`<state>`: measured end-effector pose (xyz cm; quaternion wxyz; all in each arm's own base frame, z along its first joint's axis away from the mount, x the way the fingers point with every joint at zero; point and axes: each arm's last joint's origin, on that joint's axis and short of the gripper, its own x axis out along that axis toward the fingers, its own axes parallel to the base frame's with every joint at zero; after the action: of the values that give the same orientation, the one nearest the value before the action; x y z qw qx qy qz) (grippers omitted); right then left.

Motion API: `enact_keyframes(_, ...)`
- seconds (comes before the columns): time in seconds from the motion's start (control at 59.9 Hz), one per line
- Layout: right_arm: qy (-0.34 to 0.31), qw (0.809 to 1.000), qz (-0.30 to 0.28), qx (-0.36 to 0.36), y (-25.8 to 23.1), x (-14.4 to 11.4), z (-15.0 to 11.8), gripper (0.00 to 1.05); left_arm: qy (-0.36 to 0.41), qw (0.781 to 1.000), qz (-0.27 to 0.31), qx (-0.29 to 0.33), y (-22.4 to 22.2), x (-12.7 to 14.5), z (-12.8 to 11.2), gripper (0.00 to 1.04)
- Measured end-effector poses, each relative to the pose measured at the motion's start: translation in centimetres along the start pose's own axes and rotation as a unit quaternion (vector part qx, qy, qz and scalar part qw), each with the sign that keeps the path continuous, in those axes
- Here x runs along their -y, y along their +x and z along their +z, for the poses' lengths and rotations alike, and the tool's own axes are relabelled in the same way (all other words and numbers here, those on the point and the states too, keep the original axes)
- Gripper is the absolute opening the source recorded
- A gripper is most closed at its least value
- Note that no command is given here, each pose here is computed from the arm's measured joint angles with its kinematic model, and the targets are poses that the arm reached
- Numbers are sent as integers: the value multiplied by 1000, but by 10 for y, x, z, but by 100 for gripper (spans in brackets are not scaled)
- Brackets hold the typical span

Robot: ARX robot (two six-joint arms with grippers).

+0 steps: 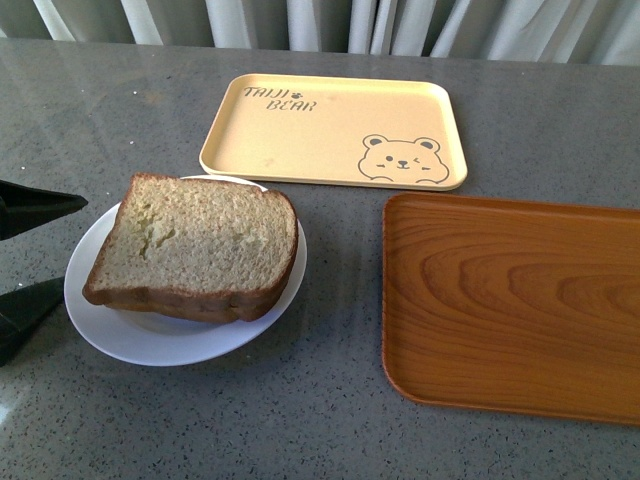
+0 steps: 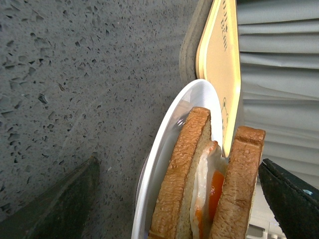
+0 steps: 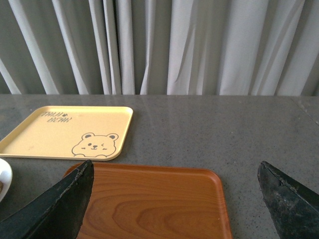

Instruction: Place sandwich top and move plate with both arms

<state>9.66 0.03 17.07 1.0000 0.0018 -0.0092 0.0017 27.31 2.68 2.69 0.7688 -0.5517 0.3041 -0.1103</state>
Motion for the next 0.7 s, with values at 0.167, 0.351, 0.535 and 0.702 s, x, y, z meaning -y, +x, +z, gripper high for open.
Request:
enact_keyframes(0.167, 0, 1000, 0, 0, 0, 0, 0, 96, -6, 1000, 0, -1, 1, -1, 0, 95)
enact_keyframes(0.351, 0, 1000, 0, 0, 0, 0, 0, 96, -9, 1000, -3, -2, 3, -1, 0, 76)
enact_keyframes(0.535, 0, 1000, 0, 0, 0, 0, 0, 96, -9, 1000, -3, -3, 4, -2, -1, 46)
enact_keyframes(0.702, 0, 1000, 0, 0, 0, 0, 0, 96, -13, 1000, -5, -5, 4, -2, 0, 18)
